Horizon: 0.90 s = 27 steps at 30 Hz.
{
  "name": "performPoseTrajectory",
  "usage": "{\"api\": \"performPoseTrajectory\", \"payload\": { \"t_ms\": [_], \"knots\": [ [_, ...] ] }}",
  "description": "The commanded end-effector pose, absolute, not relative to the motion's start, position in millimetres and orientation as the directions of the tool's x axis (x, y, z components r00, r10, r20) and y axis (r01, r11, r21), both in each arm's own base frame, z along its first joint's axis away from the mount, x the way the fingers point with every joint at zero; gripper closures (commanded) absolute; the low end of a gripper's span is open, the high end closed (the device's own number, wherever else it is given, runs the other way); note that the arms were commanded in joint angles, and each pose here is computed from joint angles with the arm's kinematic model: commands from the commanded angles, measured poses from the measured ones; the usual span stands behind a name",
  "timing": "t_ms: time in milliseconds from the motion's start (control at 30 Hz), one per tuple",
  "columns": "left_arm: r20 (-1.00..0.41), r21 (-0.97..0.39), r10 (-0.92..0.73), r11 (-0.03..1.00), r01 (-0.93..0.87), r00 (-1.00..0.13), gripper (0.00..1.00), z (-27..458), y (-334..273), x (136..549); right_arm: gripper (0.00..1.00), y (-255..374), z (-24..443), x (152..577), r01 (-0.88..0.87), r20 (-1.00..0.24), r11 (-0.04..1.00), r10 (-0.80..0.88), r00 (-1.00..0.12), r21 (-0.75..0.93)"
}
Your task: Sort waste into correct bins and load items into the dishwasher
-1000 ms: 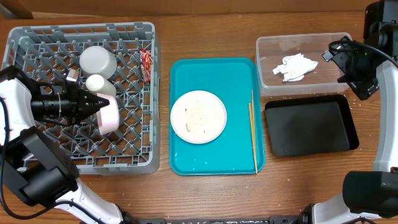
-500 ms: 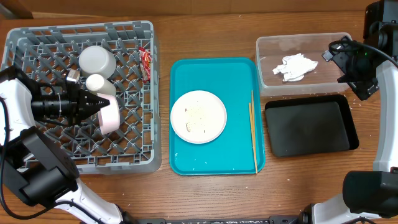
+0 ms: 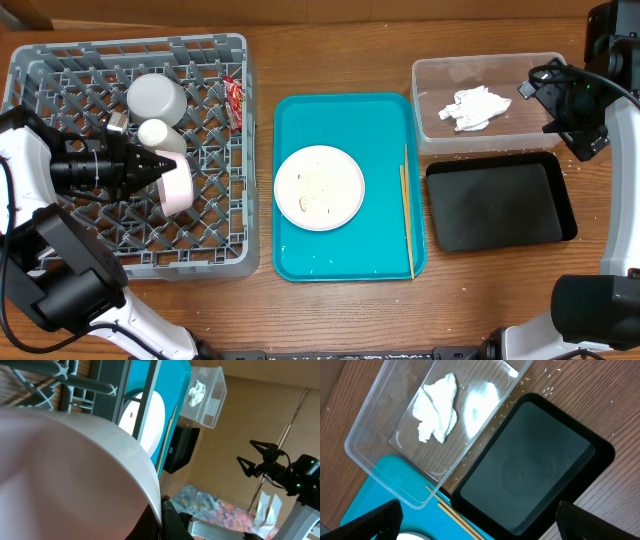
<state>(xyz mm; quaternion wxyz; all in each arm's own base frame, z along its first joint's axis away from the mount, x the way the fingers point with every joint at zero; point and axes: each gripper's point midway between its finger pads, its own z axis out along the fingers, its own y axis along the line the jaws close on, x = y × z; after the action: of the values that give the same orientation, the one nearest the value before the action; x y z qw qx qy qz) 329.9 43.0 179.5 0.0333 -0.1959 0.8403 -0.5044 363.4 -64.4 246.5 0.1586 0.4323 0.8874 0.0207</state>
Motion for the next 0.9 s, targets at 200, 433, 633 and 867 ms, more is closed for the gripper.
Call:
{"api": "performPoseTrajectory", "payload": {
  "t_ms": [200,433,633,867],
  "knots": [
    [0.157,-0.875,-0.384,0.373,-0.308,-0.91,0.96,190.1,37.2,332.2,0.0,-65.1,257.3,363.6,0.757,-0.287,0.622,0.776,-0.562,0.199],
    [0.096,-0.862,-0.413,0.421,-0.283,-0.906,0.96,205.1,47.1,323.4,0.0,-65.1,257.4,363.7,0.757,-0.288,0.622,0.776,-0.562,0.2],
    [0.086,-0.821,-0.409,0.487,-0.298,-0.908,0.96,200.9,55.0,312.5,0.0,-65.1,257.4,363.7,0.757,-0.288,0.622,0.776,-0.562,0.2],
    [0.12,-0.847,-0.388,0.441,-0.298,-0.914,0.96,191.2,43.0,305.7,0.0,-65.1,257.3,363.6,0.757,-0.287,0.622,0.776,-0.562,0.199]
  ]
}}
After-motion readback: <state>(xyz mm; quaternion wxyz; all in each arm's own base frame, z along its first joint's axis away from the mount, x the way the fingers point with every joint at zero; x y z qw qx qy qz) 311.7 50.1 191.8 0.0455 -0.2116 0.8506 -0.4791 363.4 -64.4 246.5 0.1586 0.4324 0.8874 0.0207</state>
